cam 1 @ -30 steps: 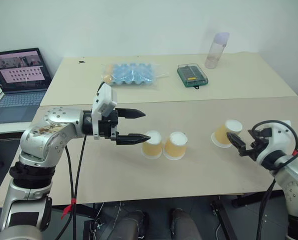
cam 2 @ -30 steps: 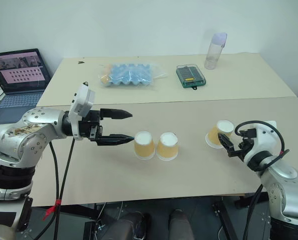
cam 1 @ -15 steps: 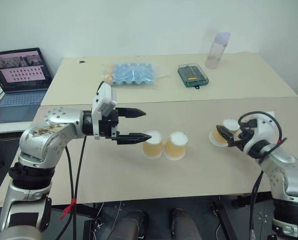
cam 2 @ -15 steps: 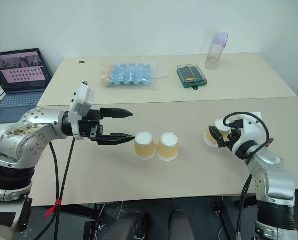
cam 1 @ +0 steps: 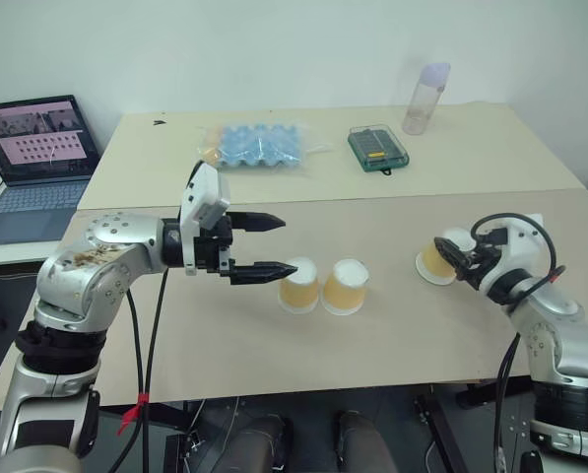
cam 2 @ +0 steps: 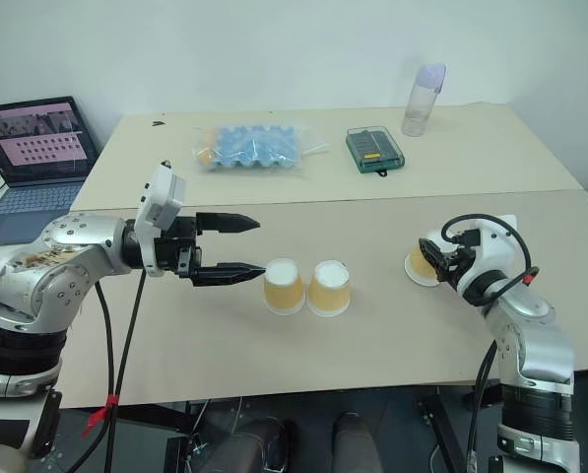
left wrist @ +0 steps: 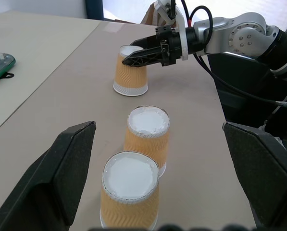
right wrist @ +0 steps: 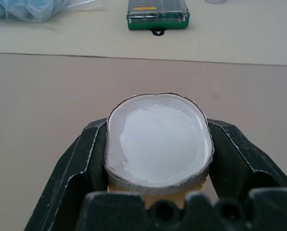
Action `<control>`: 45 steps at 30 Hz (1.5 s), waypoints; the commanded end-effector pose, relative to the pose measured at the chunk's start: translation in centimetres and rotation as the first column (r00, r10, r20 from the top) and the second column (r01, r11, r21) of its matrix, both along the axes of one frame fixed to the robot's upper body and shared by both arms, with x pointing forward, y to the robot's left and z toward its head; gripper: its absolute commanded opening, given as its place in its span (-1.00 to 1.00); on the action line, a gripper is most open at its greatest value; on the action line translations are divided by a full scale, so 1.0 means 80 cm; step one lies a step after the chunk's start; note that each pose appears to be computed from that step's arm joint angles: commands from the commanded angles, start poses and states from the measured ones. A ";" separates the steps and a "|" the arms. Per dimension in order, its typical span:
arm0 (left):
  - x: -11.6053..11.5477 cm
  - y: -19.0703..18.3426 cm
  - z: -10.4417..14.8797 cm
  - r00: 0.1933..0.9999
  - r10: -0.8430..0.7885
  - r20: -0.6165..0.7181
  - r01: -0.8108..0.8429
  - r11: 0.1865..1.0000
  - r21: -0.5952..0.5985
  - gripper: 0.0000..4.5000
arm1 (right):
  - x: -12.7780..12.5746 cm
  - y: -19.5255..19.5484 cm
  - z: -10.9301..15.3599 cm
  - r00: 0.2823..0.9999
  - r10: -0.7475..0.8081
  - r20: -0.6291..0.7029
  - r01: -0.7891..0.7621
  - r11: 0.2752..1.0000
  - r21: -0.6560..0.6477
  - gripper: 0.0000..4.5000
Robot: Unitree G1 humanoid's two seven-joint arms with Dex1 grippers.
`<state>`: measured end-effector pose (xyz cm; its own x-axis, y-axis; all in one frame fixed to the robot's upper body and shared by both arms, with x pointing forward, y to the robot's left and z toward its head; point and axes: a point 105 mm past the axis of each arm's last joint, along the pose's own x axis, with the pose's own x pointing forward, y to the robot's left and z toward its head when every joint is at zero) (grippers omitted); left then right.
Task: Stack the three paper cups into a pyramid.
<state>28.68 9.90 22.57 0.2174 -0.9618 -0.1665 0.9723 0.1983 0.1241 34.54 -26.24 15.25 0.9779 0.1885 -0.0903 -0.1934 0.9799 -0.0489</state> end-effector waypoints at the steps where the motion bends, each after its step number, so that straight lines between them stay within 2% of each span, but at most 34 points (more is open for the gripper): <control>1: -0.005 0.004 0.012 0.999 -0.005 0.052 0.005 1.000 0.005 1.00 | 0.000 0.003 0.035 0.996 0.029 0.082 -0.027 0.999 -0.031 0.19; 6: -0.003 0.012 0.010 0.998 0.020 0.056 -0.021 1.000 0.017 1.00 | -0.001 0.034 0.092 0.972 0.171 0.163 -0.158 0.983 -0.088 0.19; 10: -0.003 0.012 0.010 0.998 0.026 0.054 -0.027 1.000 0.015 1.00 | -0.010 0.073 0.148 0.913 0.349 0.209 -0.323 0.934 -0.150 0.19; 12: -0.003 0.013 0.010 0.998 0.028 0.054 -0.029 0.999 0.016 1.00 | -0.022 0.110 0.171 0.846 0.498 0.191 -0.471 0.866 -0.169 0.19; 16: -0.004 0.013 0.011 0.998 0.030 0.054 -0.031 0.999 0.015 1.00 | -0.049 0.170 0.191 0.684 0.712 0.157 -0.694 0.702 -0.161 0.19; 17: -0.004 0.014 0.011 0.998 0.030 0.054 -0.031 0.999 0.016 1.00 | -0.053 0.179 0.193 0.649 0.748 0.142 -0.733 0.664 -0.146 0.19; 23: -0.005 0.014 0.011 0.998 0.033 0.052 -0.034 0.999 0.018 1.00 | -0.061 0.197 0.189 0.545 0.836 0.060 -0.831 0.548 -0.091 0.19; 25: -0.005 0.014 0.011 0.998 0.035 0.051 -0.036 0.999 0.019 1.00 | -0.059 0.202 0.178 0.532 0.847 0.020 -0.843 0.531 -0.087 0.19; 36: -0.005 0.014 0.009 0.998 0.044 0.046 -0.045 0.999 0.019 1.00 | -0.053 0.211 0.119 0.529 0.839 -0.126 -0.846 0.511 -0.152 0.19; 45: -0.005 0.014 0.007 0.998 0.050 0.045 -0.051 0.999 0.018 1.00 | -0.049 0.221 0.114 0.530 0.838 -0.130 -0.844 0.508 -0.173 0.19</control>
